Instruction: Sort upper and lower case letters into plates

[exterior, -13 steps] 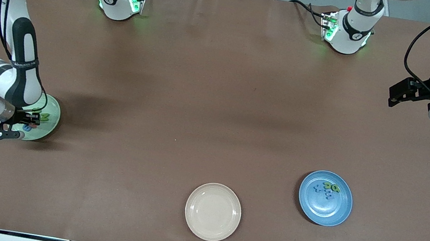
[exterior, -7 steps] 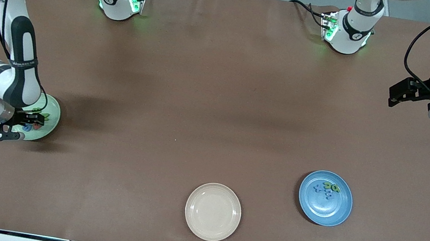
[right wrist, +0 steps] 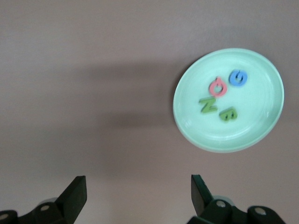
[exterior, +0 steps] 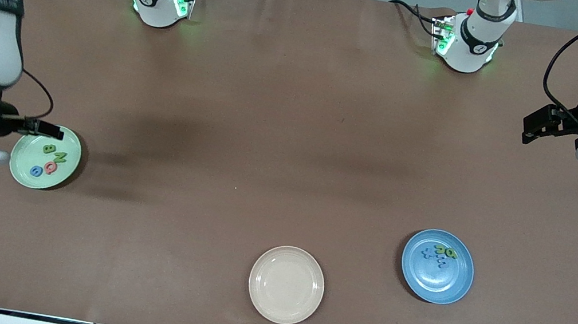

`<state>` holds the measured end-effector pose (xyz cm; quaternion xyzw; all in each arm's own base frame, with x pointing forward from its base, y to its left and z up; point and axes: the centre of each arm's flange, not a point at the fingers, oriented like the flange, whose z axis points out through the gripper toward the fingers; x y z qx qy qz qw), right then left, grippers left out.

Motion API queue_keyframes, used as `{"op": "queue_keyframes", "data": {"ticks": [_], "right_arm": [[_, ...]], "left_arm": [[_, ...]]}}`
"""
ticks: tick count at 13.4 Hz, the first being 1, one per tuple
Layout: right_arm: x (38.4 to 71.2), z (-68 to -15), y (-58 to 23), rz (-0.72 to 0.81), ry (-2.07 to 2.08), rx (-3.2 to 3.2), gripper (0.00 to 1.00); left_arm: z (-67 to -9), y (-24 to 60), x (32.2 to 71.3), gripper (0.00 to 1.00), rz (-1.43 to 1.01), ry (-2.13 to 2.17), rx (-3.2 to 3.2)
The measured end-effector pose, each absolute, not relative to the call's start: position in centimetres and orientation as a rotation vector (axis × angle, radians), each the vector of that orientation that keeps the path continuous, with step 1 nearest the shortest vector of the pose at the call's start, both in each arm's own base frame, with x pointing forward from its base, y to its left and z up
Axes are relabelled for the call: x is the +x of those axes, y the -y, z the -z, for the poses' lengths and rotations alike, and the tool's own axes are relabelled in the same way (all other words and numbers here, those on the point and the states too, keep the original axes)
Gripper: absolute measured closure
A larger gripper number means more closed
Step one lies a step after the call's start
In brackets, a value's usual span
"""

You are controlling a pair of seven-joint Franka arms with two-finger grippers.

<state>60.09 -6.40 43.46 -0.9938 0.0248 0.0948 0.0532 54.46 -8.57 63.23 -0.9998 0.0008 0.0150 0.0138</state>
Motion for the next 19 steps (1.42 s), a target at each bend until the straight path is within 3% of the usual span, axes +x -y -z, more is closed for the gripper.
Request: {"op": "queue_keyframes", "data": {"ticks": [6,11,19], "right_arm": [[55.2,-55.3,3.9,-0.160,-0.102,-3.112,0.00],[53.4,-64.3,4.0,0.024,-0.083,-3.168,0.00],[54.2,-64.4,4.6,0.020,-0.112,-3.177,0.00]], "left_arm": [[-63.2,8.6,54.5,0.00,-0.046,-0.003,-3.114],[-63.1,8.6,54.5,0.00,-0.047,-0.003,-3.114],[-63.2,8.6,54.5,0.00,-0.046,-0.003,-3.114]]}}
